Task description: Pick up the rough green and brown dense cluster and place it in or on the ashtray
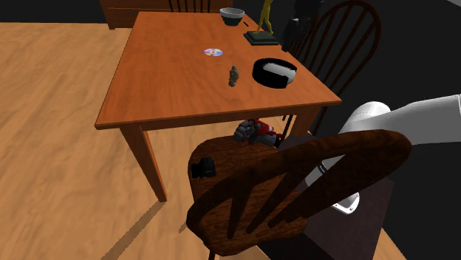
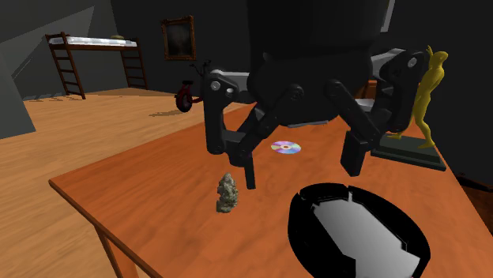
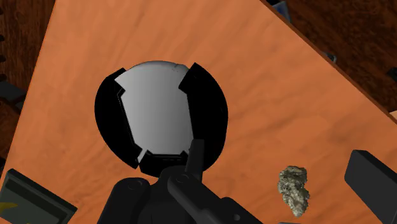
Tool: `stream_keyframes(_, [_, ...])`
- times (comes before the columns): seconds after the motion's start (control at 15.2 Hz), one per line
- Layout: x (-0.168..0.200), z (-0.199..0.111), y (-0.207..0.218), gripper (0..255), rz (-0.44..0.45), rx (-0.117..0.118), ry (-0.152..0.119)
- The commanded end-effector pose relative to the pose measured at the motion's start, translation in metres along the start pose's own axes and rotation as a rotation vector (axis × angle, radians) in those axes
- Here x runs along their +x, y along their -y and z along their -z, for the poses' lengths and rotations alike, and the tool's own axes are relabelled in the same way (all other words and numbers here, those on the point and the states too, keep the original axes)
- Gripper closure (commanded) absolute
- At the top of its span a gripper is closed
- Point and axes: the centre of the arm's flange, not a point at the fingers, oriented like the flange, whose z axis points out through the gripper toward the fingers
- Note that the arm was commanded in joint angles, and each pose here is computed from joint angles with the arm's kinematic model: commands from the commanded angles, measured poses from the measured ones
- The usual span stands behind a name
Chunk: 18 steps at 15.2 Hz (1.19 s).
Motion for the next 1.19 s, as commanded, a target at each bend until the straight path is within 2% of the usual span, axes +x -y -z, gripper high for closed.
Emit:
stream_keyframes(0.0, [0.000,0.000,0.000,0,0.000,0.000,0.000])
stream_keyframes(1.12, [0.188,-0.123,0.113,0,-0.237,-0.106,0.168])
